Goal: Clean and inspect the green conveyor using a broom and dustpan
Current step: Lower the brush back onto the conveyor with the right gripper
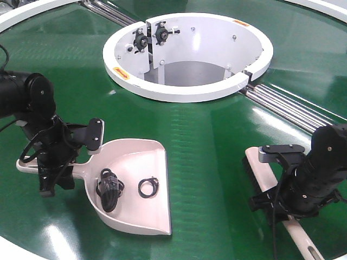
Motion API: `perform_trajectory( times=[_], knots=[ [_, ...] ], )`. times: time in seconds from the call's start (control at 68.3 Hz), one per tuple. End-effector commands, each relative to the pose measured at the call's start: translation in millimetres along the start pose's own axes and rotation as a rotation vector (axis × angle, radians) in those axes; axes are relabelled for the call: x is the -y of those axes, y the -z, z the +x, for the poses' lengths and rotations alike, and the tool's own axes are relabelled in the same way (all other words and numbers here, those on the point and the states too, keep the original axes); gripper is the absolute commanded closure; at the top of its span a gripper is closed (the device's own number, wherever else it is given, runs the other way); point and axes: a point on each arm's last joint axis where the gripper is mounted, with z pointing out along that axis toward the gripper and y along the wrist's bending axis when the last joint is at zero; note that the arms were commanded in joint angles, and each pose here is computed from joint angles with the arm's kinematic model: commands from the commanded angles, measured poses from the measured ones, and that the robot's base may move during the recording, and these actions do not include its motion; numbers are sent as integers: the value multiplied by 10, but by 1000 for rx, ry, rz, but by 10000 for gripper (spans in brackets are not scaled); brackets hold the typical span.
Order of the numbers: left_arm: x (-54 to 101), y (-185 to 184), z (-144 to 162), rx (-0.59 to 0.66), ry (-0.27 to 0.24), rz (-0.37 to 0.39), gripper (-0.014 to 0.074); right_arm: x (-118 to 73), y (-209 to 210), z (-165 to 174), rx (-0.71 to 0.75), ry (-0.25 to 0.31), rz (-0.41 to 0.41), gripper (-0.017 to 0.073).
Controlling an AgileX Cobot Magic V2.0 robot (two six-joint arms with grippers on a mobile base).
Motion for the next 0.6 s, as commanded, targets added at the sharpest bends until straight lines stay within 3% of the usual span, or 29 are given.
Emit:
perform_trajectory(
  times=[0.0, 0.249, 0.366, 0.586],
  knots=[
    [34, 226, -57, 50, 16, -41, 358, 11, 127, -38, 50, 19, 10, 165],
    [16, 232, -62, 59, 89, -62, 115, 10, 132, -46, 56, 20, 9, 86],
    [19, 238, -64, 64, 164, -59, 15, 16, 166, -42, 68, 29, 19, 86],
    [98, 442, -69, 107, 308, -98, -39, 11, 498, 48, 196, 32, 26, 86]
  ],
)
